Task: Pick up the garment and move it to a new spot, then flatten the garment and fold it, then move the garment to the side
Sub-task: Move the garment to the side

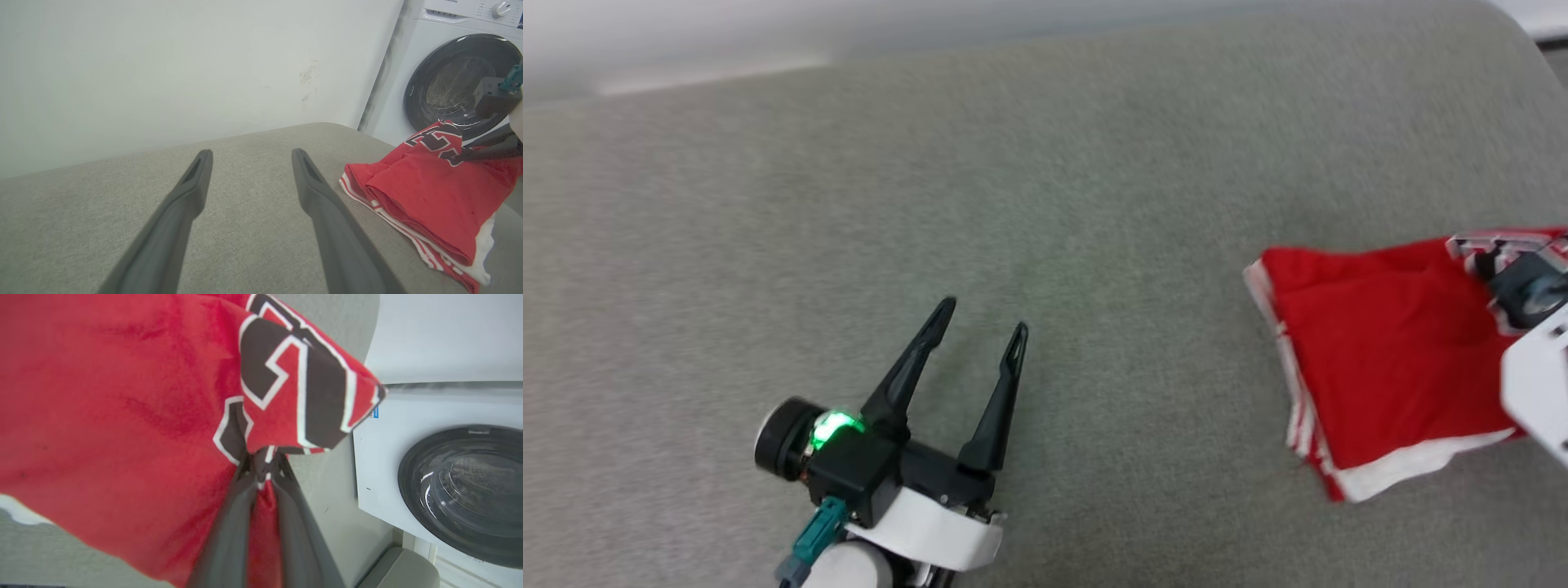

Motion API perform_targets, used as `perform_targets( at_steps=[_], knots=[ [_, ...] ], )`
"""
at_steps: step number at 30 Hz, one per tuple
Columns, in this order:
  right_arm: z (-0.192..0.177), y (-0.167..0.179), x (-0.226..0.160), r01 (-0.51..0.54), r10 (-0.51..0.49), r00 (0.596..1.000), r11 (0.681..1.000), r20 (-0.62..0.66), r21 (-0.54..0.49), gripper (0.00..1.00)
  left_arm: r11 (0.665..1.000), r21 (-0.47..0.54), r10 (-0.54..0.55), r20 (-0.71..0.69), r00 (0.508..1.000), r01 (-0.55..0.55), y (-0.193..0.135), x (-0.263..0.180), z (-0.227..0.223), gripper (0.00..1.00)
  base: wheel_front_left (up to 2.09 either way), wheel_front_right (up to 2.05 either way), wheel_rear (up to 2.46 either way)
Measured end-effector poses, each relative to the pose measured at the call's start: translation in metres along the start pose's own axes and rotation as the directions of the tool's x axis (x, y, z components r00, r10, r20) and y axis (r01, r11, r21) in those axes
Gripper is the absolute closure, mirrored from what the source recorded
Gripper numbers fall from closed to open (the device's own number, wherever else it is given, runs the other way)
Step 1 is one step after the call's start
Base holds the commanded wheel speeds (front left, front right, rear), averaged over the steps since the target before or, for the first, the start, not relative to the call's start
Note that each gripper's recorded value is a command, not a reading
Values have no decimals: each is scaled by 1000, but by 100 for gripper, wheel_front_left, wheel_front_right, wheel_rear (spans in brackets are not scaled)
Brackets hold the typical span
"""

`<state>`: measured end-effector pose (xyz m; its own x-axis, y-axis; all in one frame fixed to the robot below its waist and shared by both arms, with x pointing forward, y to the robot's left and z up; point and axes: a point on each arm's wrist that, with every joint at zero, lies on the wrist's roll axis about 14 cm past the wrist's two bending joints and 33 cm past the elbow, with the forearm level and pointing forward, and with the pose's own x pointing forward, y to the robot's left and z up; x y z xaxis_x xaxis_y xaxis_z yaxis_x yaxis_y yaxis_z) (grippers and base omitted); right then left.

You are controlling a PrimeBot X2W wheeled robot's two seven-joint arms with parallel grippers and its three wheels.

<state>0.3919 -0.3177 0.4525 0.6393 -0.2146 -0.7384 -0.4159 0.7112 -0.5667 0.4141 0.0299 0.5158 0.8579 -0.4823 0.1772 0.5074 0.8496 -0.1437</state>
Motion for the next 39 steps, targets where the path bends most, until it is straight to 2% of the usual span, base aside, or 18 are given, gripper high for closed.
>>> perform_targets(
  at_steps=[7,15,20,27,28,29,30,39],
  knots=[
    [-52,-66,20,151,-148,981,988,-126,15,100,986,-28,-163,8,987,163,-26,39,-23,0,0,0,0],
    [-109,-104,40,240,-230,936,971,-267,6,100,960,-71,-272,19,962,272,-42,63,-51,0,0,0,0],
    [-126,-113,54,272,-251,920,962,-301,27,100,949,-87,-303,14,953,303,-44,68,-66,0,0,0,0],
    [-132,-116,74,300,-272,914,953,-301,51,100,953,-91,-292,-8,957,290,-33,68,-81,0,0,0,0],
    [-133,-115,76,303,-270,914,951,-302,65,95,954,-90,-288,-10,958,286,-32,68,-81,0,0,0,0],
    [-134,-114,78,307,-271,914,949,-302,78,34,955,-88,-285,-11,958,283,-31,68,-81,0,0,0,0],
    [-133,-113,79,309,-273,915,947,-297,82,0,956,-86,-283,-12,959,281,-30,68,-81,0,0,0,0],
    [-95,-125,66,361,-336,929,915,-155,179,0,975,-65,-213,18,977,214,-20,66,-52,0,0,0,0]
  ],
)
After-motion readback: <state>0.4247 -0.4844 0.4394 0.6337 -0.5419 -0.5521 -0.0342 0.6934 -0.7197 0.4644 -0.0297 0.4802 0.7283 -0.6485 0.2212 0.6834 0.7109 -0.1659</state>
